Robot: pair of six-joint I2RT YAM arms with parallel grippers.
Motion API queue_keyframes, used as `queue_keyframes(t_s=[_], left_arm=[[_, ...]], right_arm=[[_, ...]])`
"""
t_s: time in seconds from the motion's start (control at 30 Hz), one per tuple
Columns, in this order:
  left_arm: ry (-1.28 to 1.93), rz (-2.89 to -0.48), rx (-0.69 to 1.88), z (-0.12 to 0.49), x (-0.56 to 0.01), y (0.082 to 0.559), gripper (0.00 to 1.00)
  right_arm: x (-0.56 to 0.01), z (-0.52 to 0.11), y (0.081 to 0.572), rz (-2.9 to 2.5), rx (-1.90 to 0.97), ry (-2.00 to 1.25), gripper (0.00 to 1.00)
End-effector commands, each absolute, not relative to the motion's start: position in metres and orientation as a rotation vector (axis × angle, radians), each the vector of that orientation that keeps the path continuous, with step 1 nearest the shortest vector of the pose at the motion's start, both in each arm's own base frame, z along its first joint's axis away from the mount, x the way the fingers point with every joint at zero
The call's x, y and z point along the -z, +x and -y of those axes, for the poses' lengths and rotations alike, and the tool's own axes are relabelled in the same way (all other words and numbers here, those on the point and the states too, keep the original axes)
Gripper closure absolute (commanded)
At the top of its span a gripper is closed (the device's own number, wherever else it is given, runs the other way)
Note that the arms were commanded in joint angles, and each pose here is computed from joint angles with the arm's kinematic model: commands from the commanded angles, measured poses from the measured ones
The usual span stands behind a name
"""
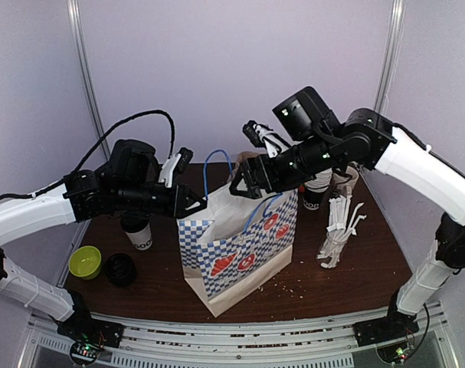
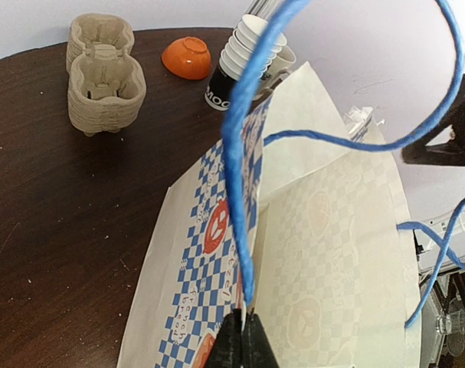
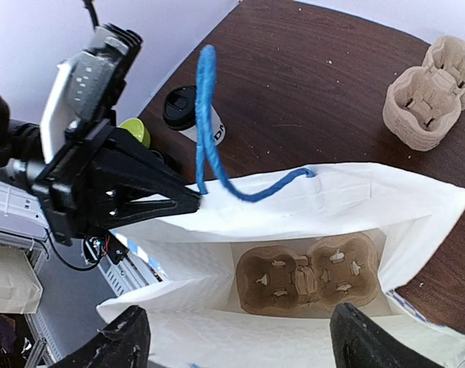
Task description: Pack the takeout coffee
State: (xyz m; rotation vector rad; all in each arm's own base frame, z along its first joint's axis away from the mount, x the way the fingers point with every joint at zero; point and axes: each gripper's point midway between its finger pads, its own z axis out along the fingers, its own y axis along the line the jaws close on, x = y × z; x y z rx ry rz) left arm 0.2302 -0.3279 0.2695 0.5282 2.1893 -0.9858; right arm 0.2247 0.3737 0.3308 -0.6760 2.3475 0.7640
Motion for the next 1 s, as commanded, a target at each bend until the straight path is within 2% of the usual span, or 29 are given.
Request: queue_keyframes(t_s=[0.0, 0.1, 0.23, 0.77, 0.87, 0.97], left_arm=[[0.514, -2.162, 0.969, 0.326, -0.274, 0.232, 1.00], [0.490, -2.143, 0.964, 0.322, -0.281, 0.234, 1.00], [0.466, -2.090, 0.977, 0.319, -0.296, 0.235, 1.00], [0.491, -2.083, 0.978, 0.320, -0.300, 0.234, 1.00], [0.503, -2.073, 0.981, 0.321, -0.303, 0.233, 1.00], [0.519, -2.075, 0.971, 0.321, -0.302, 0.233, 1.00]], right_arm=[[-0.369, -0.349, 0.212, -2.280, -0.779, -0.665, 0.17], [-0.388, -0.323, 0.225, -2.211, -0.665, -0.584, 0.17], [-0.378, -0.300, 0.247, -2.209, -0.497, -0.552, 0.19], [-0.295, -0.316, 0.297, -2.335, -0.254, -0.733, 0.16], [-0.291, -0.315, 0.308, -2.319, -0.206, -0.725, 0.18], [-0.283, -0.317, 0.314, -2.326, -0.168, -0.744, 0.25]])
